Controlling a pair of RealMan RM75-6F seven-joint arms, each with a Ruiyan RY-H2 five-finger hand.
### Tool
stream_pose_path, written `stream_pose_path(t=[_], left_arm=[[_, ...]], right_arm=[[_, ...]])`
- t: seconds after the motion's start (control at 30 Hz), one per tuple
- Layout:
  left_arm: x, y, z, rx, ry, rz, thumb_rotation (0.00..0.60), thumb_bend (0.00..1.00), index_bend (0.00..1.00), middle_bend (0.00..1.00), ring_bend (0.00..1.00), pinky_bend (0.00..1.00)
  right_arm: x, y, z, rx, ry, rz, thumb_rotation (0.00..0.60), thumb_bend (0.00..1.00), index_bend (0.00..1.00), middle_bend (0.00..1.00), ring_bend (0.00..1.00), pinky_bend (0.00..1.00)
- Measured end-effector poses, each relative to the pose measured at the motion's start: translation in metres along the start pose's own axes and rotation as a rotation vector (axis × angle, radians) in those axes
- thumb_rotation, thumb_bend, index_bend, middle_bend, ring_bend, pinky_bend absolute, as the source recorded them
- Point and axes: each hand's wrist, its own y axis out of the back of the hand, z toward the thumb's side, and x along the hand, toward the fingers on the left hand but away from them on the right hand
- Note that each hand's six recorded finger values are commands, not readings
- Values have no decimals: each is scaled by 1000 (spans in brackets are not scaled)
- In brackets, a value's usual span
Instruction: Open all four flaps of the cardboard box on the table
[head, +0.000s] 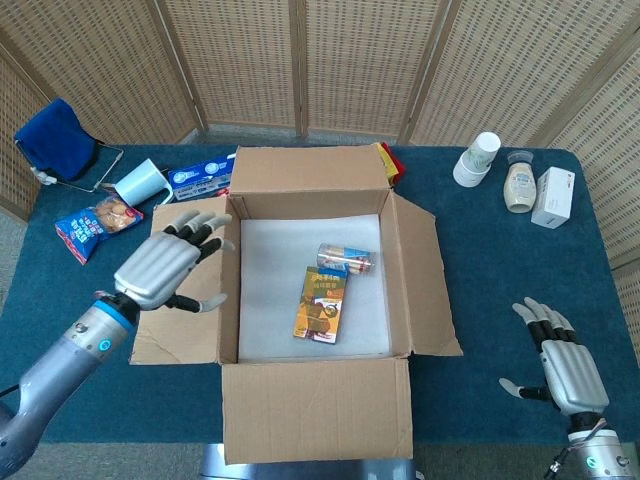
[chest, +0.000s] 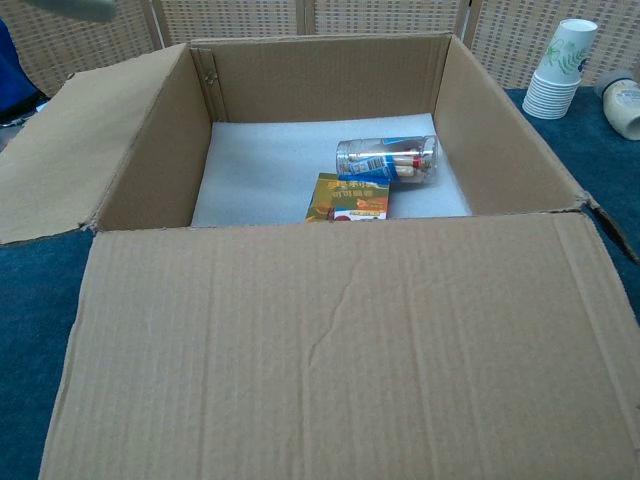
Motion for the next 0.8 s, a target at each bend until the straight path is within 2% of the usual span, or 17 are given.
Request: stream_pose_path(t=[0.23,0.43,0.6,0.7,0.8], left_arm=[[-75,-13,-46,44,104,147,420,143,239,39,2,52],[-141,-41,-77,49,225,183,472,143,239,38,2,52],[-181,-61,-91,42,287,208,595,144,243,38,1,49],[-202,-74,-95,40,312,230,600,144,243,38,0,44],[-218,-85,-96,32,334,256,600,144,242,35,0,43]], right_arm=[[0,7,0,34,-12,-62,600,0,0,0,0,11],[2,16,0,55,-35,-172,600,0,0,0,0,4],[9,24,2,55,-33,-256,600,89,0,0,0,4],[14,30,0,58,-43,-293,600,112,0,0,0,1],[15,33,-4,43,-53,-300,600,110,0,0,0,0]])
